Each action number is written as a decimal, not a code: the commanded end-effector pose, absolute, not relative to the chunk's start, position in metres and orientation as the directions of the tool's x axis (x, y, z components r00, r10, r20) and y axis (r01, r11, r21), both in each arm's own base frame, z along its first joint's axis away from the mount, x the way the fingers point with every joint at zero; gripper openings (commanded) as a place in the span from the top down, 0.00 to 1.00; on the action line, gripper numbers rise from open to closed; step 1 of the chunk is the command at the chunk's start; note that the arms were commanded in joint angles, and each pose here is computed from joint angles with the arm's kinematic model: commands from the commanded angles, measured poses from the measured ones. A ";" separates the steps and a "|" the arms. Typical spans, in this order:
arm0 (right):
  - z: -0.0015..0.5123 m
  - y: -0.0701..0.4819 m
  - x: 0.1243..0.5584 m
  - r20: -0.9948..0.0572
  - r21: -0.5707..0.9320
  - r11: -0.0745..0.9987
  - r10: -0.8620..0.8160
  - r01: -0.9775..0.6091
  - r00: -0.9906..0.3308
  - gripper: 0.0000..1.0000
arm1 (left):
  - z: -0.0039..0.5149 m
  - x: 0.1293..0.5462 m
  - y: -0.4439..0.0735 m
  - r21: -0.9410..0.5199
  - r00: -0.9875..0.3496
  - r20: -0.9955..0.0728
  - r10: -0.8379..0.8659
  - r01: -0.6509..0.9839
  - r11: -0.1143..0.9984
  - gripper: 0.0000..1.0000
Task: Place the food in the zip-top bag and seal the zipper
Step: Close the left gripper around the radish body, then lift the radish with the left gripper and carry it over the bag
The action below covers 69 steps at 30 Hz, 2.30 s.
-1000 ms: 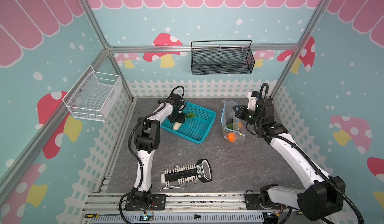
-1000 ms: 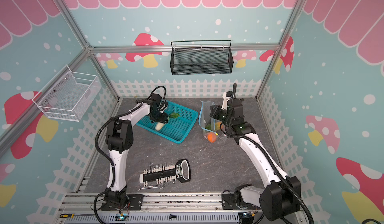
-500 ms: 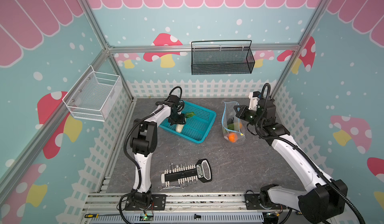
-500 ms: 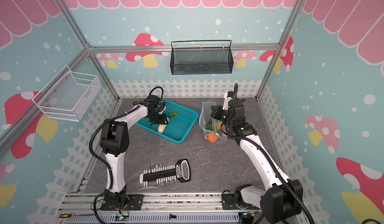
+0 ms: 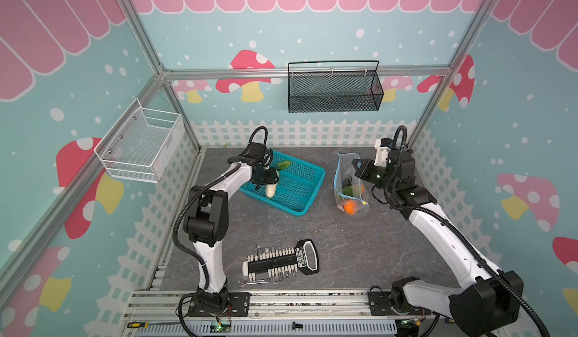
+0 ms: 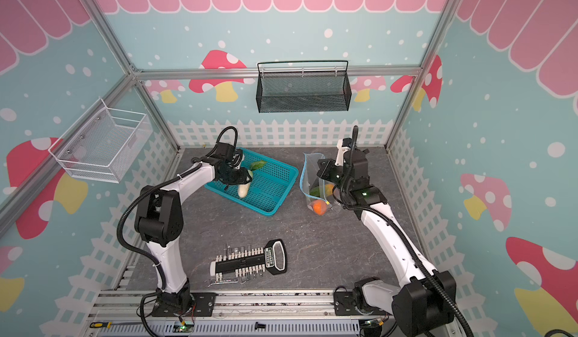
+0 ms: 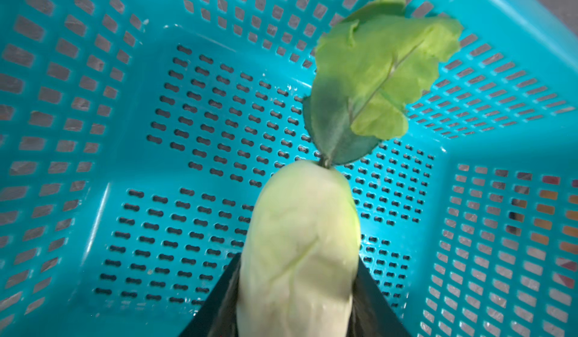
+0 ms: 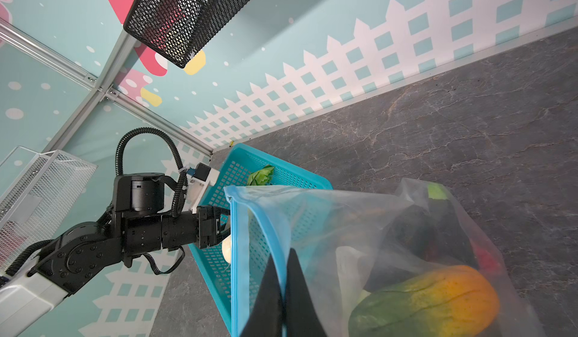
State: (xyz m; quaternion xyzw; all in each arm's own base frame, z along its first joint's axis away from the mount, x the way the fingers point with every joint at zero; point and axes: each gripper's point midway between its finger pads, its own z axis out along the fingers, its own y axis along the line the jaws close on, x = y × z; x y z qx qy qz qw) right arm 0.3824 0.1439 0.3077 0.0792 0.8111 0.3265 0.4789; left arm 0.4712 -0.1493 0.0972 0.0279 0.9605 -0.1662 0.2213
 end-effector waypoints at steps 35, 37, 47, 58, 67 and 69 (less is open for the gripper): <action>0.310 0.146 0.391 -0.684 0.655 0.740 0.496 -0.153 -0.535 0.98 | 0.321 0.408 -0.268 -0.541 -0.489 -0.798 -0.351 0.327 0.775 0.78; 0.312 0.145 0.392 -0.685 0.655 0.741 0.500 -0.148 -0.530 0.98 | 0.339 0.400 -0.281 -0.541 -0.473 -0.809 -0.348 0.369 0.756 0.77; 0.319 0.148 0.397 -0.670 0.674 0.724 0.515 -0.146 -0.534 0.97 | 0.381 0.361 -0.340 -0.598 -0.437 -0.797 -0.416 0.481 0.641 0.79; 0.327 0.148 0.397 -0.660 0.691 0.707 0.535 -0.149 -0.527 0.98 | 0.406 0.349 -0.376 -0.630 -0.433 -0.776 -0.458 0.542 0.556 0.79; 0.337 0.146 0.390 -0.662 0.702 0.694 0.553 -0.159 -0.506 0.98 | 0.399 0.354 -0.392 -0.599 -0.397 -0.800 -0.450 0.568 0.565 0.79; 0.339 0.146 0.389 -0.661 0.705 0.690 0.555 -0.165 -0.504 0.98 | 0.397 0.356 -0.392 -0.590 -0.379 -0.806 -0.455 0.570 0.572 0.79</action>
